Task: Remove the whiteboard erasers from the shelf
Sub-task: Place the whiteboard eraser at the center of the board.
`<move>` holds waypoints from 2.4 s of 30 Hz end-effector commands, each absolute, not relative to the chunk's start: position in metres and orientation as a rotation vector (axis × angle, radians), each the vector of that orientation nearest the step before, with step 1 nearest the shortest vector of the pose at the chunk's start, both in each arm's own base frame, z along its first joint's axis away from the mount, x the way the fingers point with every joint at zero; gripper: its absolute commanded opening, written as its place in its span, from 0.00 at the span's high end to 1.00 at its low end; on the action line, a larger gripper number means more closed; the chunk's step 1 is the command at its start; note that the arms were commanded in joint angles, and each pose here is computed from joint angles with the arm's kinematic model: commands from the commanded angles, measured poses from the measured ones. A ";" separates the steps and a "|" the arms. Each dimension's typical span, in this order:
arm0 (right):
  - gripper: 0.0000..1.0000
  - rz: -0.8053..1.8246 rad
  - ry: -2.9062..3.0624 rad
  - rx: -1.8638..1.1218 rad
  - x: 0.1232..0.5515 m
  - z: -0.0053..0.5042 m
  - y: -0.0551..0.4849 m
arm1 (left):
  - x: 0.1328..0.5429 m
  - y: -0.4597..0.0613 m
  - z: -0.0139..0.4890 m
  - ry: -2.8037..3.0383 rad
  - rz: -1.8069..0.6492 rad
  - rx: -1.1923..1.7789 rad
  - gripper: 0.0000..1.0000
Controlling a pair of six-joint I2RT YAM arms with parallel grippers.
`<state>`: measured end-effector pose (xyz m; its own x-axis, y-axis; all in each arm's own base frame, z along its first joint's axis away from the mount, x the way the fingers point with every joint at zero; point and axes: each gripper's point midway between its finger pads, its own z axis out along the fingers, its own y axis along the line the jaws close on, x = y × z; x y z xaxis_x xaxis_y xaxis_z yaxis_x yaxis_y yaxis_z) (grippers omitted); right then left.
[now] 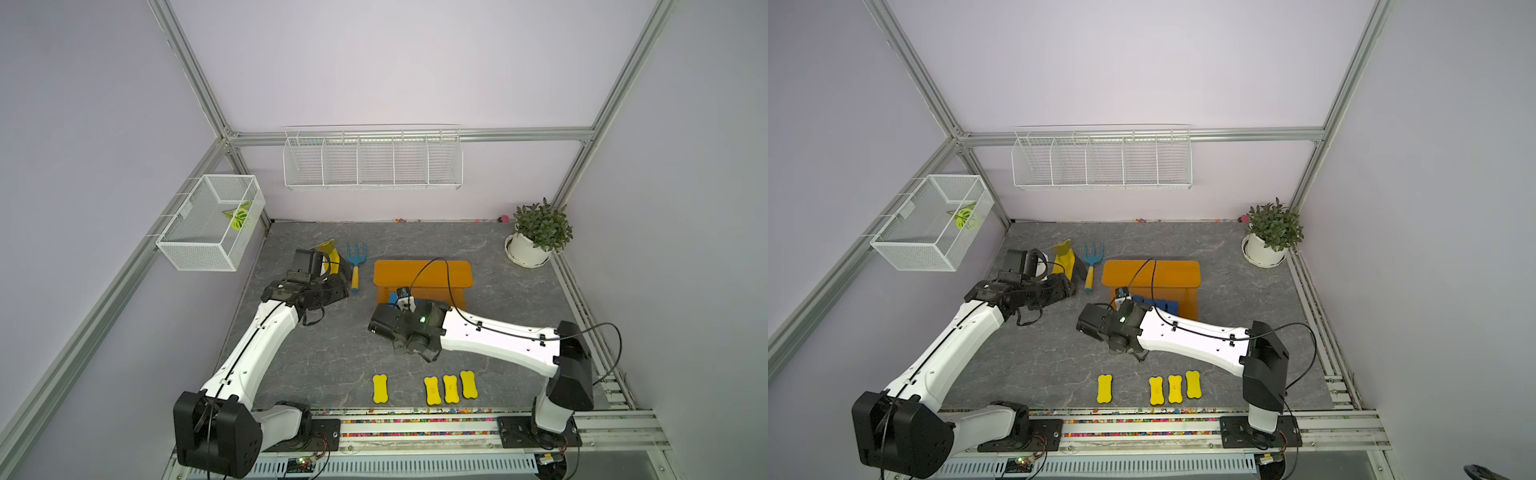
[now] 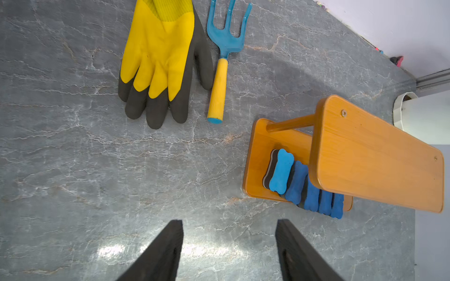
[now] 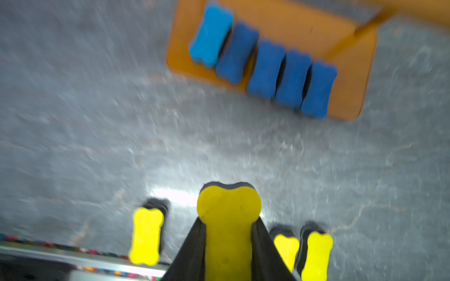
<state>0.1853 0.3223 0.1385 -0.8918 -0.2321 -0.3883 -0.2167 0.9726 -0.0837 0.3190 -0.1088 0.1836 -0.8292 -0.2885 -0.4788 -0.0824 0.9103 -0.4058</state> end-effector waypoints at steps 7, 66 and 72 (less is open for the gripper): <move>0.72 0.043 2.868 -0.396 0.141 0.082 0.323 | 0.319 -0.112 0.196 2.500 -0.537 -0.237 0.35; 0.47 -0.081 2.887 -0.475 0.146 0.101 0.310 | 0.328 -0.138 0.189 2.534 -0.689 -0.142 0.37; 0.48 -0.004 2.778 -0.546 0.194 0.130 0.308 | 0.340 -0.174 0.208 2.473 -0.952 -0.038 0.36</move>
<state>0.1699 0.3218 0.1117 -0.9191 -0.3150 -0.2367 -0.3199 0.9473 -0.0185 0.3289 -0.1501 0.1789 -0.8936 -0.2266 -0.3876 0.0247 0.8371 -0.5465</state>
